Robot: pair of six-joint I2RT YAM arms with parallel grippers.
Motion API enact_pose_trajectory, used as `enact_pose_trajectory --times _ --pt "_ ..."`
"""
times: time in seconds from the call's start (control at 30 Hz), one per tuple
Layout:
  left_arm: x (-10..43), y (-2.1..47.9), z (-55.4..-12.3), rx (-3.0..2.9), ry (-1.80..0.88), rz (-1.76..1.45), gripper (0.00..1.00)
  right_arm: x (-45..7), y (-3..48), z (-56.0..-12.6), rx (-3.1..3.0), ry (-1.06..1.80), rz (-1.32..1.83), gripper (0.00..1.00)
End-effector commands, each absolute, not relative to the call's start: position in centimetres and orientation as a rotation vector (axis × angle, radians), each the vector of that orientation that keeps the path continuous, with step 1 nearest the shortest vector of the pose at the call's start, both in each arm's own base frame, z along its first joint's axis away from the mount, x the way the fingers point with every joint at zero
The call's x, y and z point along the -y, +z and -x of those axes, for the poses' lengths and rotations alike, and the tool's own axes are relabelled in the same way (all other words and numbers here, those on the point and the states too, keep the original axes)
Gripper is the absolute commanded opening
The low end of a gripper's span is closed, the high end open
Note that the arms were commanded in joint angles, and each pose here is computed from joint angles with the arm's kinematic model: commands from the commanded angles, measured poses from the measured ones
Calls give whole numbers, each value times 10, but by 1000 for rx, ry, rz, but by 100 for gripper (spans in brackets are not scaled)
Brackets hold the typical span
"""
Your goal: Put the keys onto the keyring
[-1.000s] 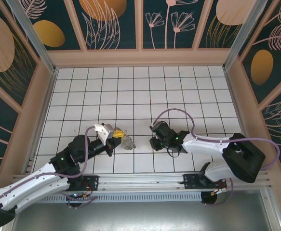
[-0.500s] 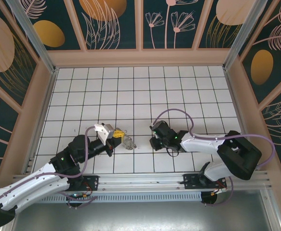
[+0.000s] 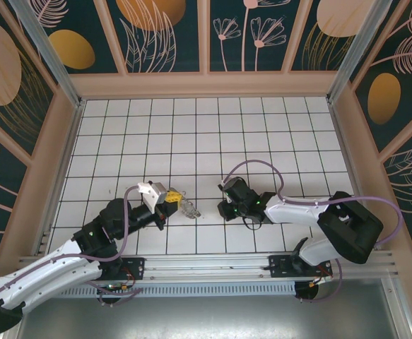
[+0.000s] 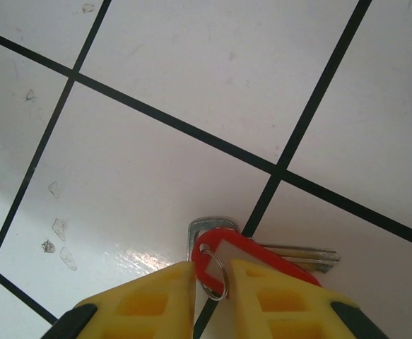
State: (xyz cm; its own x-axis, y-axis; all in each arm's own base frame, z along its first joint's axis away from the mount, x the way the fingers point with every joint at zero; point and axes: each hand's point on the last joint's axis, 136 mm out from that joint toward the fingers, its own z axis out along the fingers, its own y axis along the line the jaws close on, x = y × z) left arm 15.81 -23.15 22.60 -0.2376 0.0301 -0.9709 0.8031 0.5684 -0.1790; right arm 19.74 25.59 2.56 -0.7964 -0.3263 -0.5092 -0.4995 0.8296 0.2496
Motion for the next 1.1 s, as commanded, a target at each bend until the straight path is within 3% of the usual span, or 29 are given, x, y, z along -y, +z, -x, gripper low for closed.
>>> enact_pose_trajectory --times 0.0,0.27,0.57,0.9,1.0,1.07 --pt "231 237 -158 -1622 -862 -686 0 -252 16 -196 -2571 512 625 18" --pt "230 237 -158 -1624 -861 -683 0 -251 13 -196 -2573 508 631 17" --pt "230 237 -159 -1625 -855 -678 0 -247 31 -197 -2516 509 636 0" --pt "231 240 -160 -1627 -855 -679 0 -263 118 -194 -2203 578 727 0" --pt "232 242 -160 -1621 -857 -677 0 -246 112 -202 -2261 488 682 0" --pt "233 244 -160 -1620 -862 -679 0 -262 124 -192 -2218 547 763 0"
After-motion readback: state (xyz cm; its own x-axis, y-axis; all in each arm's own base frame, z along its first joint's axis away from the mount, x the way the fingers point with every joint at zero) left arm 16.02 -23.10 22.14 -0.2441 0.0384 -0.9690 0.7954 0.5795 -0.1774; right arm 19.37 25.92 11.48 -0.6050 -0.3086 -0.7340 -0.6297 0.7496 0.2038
